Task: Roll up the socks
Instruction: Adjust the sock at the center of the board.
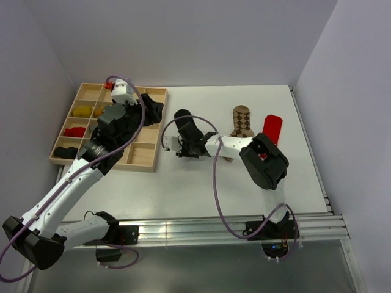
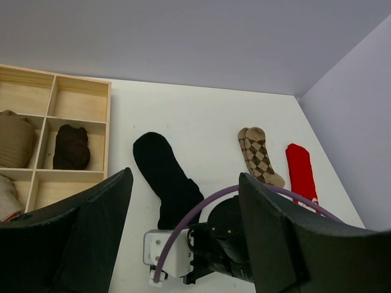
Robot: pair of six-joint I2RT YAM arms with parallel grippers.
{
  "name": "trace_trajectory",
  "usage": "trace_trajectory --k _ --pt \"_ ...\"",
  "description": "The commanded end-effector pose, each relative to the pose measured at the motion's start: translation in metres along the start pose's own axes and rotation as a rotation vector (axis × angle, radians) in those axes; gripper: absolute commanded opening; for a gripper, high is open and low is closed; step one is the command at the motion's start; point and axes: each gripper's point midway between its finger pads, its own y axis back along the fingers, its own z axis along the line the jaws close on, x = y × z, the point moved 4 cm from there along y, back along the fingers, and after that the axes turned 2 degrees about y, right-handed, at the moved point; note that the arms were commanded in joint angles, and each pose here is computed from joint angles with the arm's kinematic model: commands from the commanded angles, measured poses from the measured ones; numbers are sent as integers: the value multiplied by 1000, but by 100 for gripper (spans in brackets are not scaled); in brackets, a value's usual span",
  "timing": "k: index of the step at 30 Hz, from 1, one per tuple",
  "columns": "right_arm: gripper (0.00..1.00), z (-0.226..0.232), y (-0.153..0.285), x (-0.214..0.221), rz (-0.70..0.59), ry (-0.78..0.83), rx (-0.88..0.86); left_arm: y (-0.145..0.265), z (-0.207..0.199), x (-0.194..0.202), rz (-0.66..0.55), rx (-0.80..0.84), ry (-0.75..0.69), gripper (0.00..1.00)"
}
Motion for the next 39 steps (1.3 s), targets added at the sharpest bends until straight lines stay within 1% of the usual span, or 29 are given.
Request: trace_trajectory --k 1,2,3,4,5,7,8,9,10,11,12,13,14,15,16,17,18,19,20,22,24,26,27,29,30,32,34,35,39 --pt "32 4 -4 4 47 17 -73 -4 -3 7 14 42 -27 75" --pt "30 13 -2 5 48 8 -137 -6 -2 10 21 42 -27 75" --pt "28 15 -1 6 48 -4 -173 -8 -2 13 24 46 -27 74" --pt "24 12 3 0 27 -17 -194 -9 0 17 34 43 -29 74" --pt "22 18 8 4 37 -37 -253 -10 1 20 37 38 -28 74" --pt "18 18 20 0 -30 -84 -346 -11 4 27 44 31 -19 73" --pt "18 25 28 6 -22 -111 -409 -11 5 29 43 33 -17 72" --pt "17 29 36 2 -76 -122 -476 -9 5 28 32 37 -11 72" --pt "16 25 42 6 -92 -150 -501 -9 6 31 29 44 -7 71" --pt "16 34 53 14 -75 -175 -576 -8 5 33 28 56 -7 70" --pt "16 39 60 11 -131 -178 -652 -5 6 33 21 63 -6 70" --pt "16 33 67 15 -148 -202 -677 -5 5 36 4 85 -4 70" --pt "16 44 82 22 -126 -241 -773 -3 3 37 1 115 -7 70" --pt "16 48 82 28 -131 -234 -834 -1 2 39 -4 129 -11 69" --pt "15 45 87 23 -166 -254 -873 -1 6 52 11 135 -19 68" --pt "15 56 93 34 -123 -318 -971 1 -1 54 -4 181 -21 69" --pt "15 57 95 37 -138 -308 -1011 2 -2 60 -4 195 -34 68" --pt "14 56 98 36 -144 -324 -1041 2 2 75 20 198 -50 68" --pt "14 58 99 41 -131 -383 -1067 3 -5 80 13 231 -58 67" --pt "14 66 94 52 -90 -416 -1099 5 -4 102 42 252 -95 67" --pt "15 71 91 56 -83 -450 -1121 7 -12 116 43 294 -124 68" --pt "15 73 89 56 -103 -501 -1143 11 -16 143 88 339 -164 69" --pt "15 70 88 58 -102 -527 -1139 11 -18 148 79 354 -181 70" --pt "15 70 85 57 -116 -594 -1157 14 -19 177 145 382 -221 70" --pt "15 65 84 58 -126 -625 -1153 13 -21 182 145 395 -227 71" --pt "15 64 81 59 -137 -679 -1164 15 -24 205 198 425 -255 73" --pt "15 60 80 60 -146 -732 -1167 15 -28 216 216 451 -273 76" --pt "15 59 79 60 -147 -757 -1171 14 -29 231 255 468 -291 78" --pt "15 61 77 65 -143 -815 -1191 10 -40 259 325 539 -324 80"
